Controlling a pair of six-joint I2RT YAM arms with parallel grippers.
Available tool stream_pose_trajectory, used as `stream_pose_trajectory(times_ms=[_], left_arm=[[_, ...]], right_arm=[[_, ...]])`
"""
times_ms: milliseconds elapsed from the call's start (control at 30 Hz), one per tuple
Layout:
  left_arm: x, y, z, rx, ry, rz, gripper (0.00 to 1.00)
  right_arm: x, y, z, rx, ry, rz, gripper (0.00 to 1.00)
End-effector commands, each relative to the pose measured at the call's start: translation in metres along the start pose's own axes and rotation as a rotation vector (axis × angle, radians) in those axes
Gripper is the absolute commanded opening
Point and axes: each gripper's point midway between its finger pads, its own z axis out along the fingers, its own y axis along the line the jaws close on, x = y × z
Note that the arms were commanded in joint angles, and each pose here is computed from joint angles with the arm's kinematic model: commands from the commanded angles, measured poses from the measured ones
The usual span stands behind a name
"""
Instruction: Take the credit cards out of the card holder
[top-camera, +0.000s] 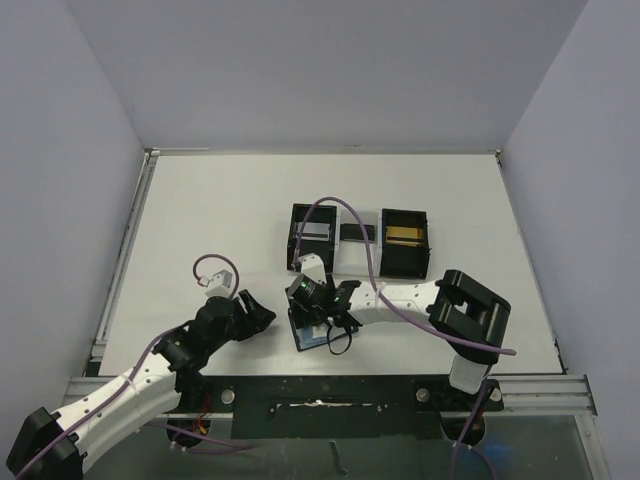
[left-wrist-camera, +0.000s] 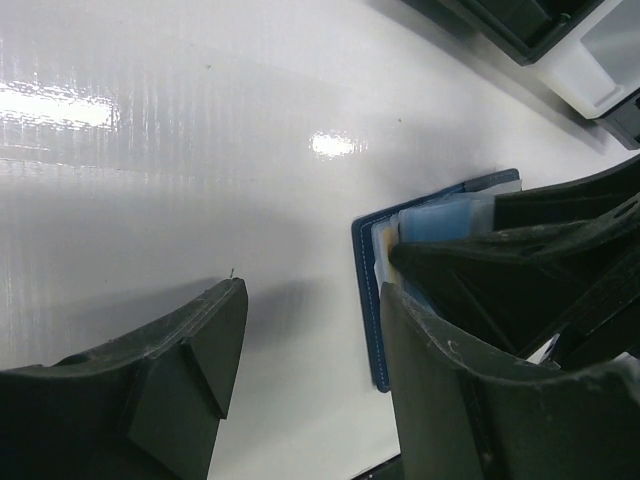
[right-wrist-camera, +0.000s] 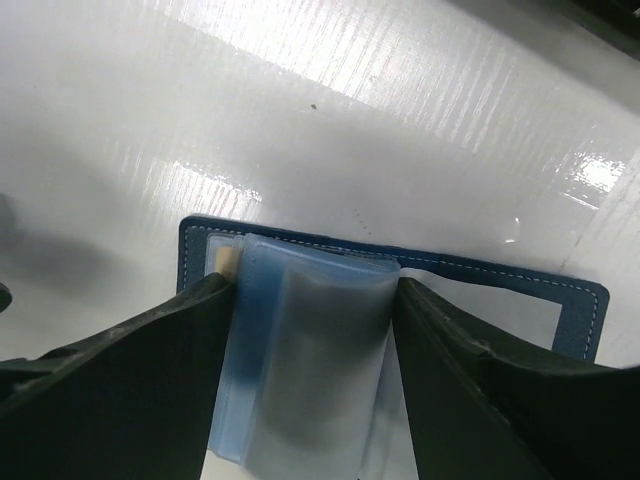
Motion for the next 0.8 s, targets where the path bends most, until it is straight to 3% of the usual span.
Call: stream_pose_trajectory(times_ms=[0,300,433,500,767], left_arm=[[-0.015,-0.021,-0.004,0.054,-0.031,0.012,0.54],[-0.004,-0.049,-0.005,0.221,0.021,0.009,0.54],[-0.002,-0.060,-0.005,0.271,0.045,0.019,0.54],[-0.001,-0.061,-0.003,0.266,0.052,0.022,0.54],[0.006,-0.074,-0.002,0.333,0.093,0.026,0.54]], right_arm=[[0.036,-0.019,0.010,0.065,0.105,-0.034,0.57],[0.033,-0.008,0.007,-0.110,0.096,0.131,0.39],[0.027,-0.004,0.003,-0.194,0.085,0.189,0.39],[0.026,-0.009,0.004,-0.183,0.091,0.199,0.41],[0.037,-0.020,0.011,-0.138,0.132,0.250,0.24]])
